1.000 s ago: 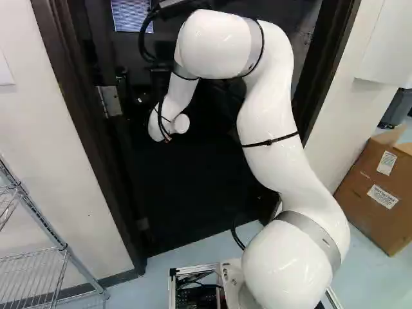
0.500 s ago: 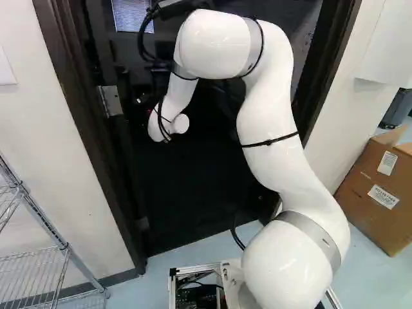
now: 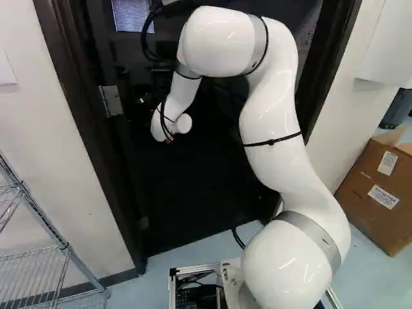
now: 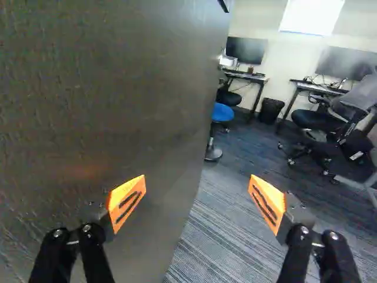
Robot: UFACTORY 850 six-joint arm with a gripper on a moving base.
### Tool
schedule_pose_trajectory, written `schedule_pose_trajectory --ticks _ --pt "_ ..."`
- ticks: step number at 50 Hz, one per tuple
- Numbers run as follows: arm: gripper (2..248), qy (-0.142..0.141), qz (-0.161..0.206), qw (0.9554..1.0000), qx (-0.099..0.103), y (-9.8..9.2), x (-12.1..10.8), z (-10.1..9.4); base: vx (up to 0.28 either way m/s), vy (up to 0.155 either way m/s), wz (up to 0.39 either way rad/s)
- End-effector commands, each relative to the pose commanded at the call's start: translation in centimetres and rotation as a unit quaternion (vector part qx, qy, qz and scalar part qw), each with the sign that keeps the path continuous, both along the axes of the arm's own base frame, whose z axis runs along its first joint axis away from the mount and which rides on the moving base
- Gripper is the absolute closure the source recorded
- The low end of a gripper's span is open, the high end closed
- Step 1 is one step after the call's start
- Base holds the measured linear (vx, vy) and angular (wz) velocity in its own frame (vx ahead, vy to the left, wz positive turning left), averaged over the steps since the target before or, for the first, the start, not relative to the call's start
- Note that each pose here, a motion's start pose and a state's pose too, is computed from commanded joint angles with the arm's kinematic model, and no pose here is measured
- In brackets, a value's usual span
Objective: Open the door and move inside
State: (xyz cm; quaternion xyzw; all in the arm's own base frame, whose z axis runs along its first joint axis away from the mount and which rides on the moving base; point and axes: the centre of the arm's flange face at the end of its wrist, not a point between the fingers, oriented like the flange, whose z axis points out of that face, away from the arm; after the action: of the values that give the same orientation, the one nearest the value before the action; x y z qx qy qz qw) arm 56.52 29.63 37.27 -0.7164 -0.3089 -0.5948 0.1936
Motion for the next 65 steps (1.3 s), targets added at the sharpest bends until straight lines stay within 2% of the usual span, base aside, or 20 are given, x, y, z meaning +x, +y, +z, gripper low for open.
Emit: schedule_pose_trajectory --ticks 32,65 --pt "3 0.014 -0.053 0.9985 0.012 -3.7 -0.2 0.4 0.0 0.0 0.0" --pt "3 0.028 -0.107 0.9935 0.024 -7.7 -1.2 0.8 0.0 0.0 0.0"
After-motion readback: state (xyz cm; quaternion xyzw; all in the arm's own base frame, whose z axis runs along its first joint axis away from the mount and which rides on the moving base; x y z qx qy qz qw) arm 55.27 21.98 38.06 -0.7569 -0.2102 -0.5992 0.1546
